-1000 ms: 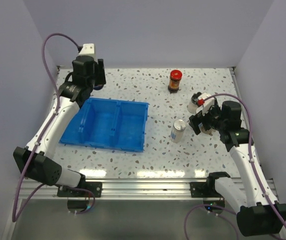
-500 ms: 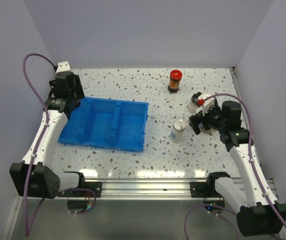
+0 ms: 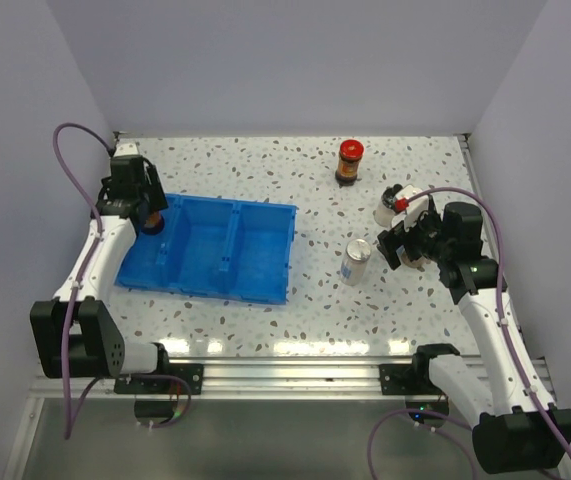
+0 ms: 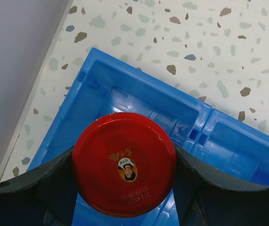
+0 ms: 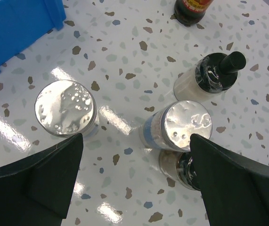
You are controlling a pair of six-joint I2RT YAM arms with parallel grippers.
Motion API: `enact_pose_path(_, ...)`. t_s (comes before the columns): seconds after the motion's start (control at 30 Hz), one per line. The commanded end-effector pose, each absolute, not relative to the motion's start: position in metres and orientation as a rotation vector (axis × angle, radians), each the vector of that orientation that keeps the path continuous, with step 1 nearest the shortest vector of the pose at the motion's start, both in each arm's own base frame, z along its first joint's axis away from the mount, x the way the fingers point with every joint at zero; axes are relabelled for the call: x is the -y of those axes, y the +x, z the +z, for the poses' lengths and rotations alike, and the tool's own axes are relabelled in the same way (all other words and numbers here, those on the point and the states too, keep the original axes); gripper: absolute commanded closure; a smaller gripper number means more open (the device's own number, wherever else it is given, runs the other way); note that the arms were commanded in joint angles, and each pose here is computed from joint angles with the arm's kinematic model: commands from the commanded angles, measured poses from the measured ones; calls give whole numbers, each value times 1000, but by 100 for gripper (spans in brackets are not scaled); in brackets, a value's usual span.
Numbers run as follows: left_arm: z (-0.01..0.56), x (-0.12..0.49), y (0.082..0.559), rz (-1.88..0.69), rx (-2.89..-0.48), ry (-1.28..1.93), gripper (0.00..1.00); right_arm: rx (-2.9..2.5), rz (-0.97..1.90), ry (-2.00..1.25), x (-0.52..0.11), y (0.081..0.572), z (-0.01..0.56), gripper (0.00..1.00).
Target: Organize the condiment bottles
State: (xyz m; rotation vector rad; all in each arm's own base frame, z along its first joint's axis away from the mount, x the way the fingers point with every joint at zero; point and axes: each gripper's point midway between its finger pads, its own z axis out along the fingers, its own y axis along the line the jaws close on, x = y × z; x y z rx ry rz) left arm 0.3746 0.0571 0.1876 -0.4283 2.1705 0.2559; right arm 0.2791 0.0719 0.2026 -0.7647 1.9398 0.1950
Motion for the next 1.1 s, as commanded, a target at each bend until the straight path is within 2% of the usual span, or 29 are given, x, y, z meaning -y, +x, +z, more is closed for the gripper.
enact_pose_path(0.0,211,-59,411,160,-2015,-454,100,-1898,146,-759,-67,284,218,1)
enact_pose_path(0.13,197,-60,418,142,-2037,-468,100,-1901,142,-761,-67,284,216,1)
enact_pose_path(0.43,169,-64,423,163,-2085,-481,71,-1902,137,-763,-66,285,216,1)
enact_pose_path(0.47,166,-65,422,172,-2088,-484,61,-1902,132,-760,-65,285,216,1)
enact_pose_path(0.53,165,-67,421,179,-2084,-491,50,-1906,130,-758,-65,285,215,1)
enact_pose_path(0.57,165,-68,419,185,-2080,-498,40,-1904,128,-760,-65,285,215,1)
enact_pose_path(0.67,166,-69,418,187,-2075,-502,23,-1901,125,-760,-64,286,216,1)
enact_pose_path(0.73,168,-70,417,188,-2072,-502,17,-1901,123,-762,-65,286,216,1)
enact_pose_path(0.77,172,-70,417,186,-2064,-502,11,-1901,121,-762,-64,286,216,2)
enact_pose_path(0.9,190,-66,416,158,-2036,-488,2,-1892,121,-770,-65,285,217,2)
enact_pose_path(1.07,224,-52,405,62,-1978,-444,2,-1835,156,-794,-73,282,225,1)
